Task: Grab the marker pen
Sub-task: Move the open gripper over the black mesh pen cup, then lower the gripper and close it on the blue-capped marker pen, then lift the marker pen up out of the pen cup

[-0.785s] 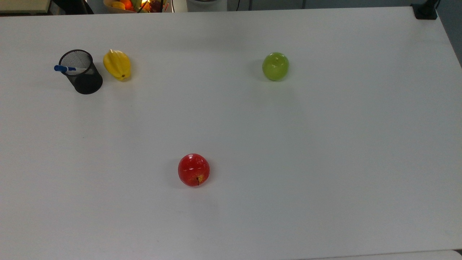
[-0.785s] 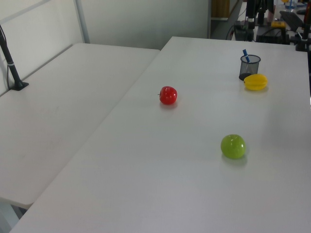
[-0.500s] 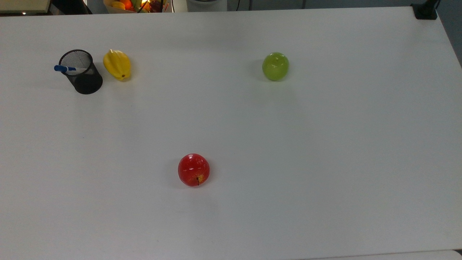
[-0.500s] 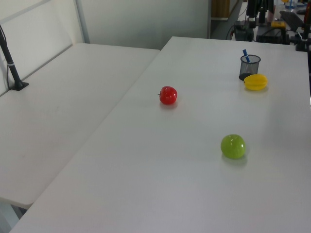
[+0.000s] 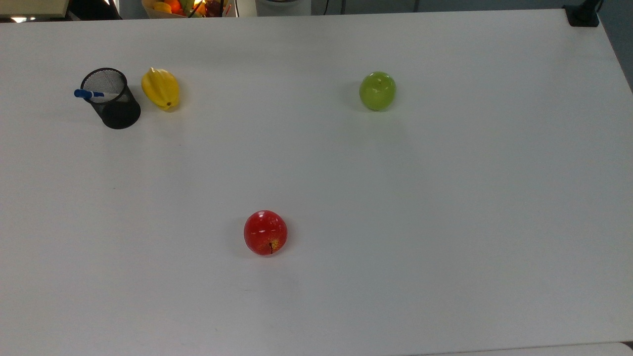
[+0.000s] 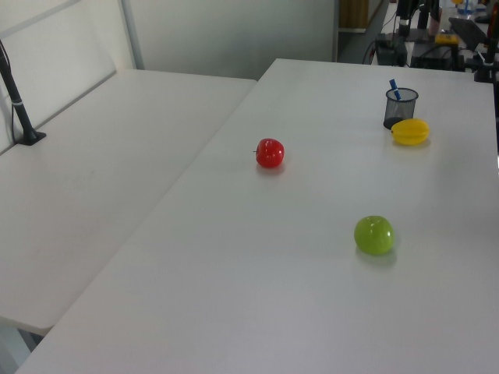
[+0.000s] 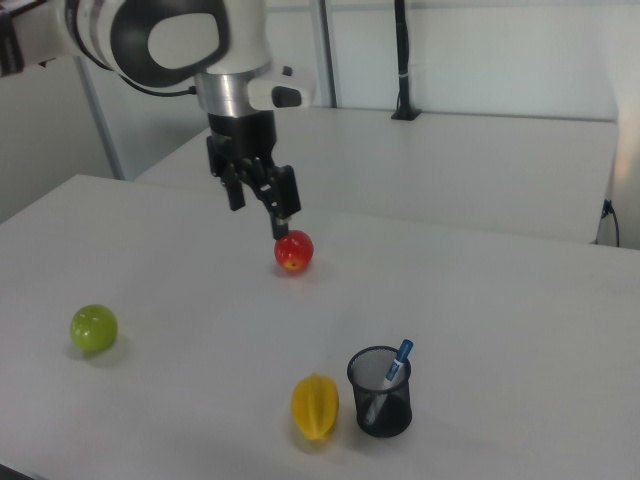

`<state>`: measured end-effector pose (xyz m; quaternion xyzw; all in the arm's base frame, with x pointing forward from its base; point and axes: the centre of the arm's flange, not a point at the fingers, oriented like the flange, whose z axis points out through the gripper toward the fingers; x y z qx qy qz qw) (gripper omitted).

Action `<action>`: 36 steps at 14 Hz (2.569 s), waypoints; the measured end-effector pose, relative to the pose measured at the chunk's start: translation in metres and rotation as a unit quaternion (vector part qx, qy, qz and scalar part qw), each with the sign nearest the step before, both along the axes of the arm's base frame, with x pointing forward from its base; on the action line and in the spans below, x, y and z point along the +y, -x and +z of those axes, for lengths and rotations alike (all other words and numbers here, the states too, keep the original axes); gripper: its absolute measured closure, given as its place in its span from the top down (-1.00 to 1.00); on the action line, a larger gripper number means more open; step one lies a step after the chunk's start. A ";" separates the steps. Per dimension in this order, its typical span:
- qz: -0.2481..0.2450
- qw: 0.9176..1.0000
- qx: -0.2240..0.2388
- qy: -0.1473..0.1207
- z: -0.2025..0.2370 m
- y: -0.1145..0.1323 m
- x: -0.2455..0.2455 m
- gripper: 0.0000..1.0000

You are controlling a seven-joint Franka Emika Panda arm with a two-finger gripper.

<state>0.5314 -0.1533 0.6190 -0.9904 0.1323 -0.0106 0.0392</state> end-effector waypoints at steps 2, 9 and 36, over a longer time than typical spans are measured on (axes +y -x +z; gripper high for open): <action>-0.019 1.000 -0.018 0.009 -0.007 -0.007 -0.022 1.00; -0.065 0.997 -0.028 0.033 -0.072 -0.042 -0.080 1.00; -0.059 0.996 -0.025 0.063 -0.141 -0.070 -0.152 -0.66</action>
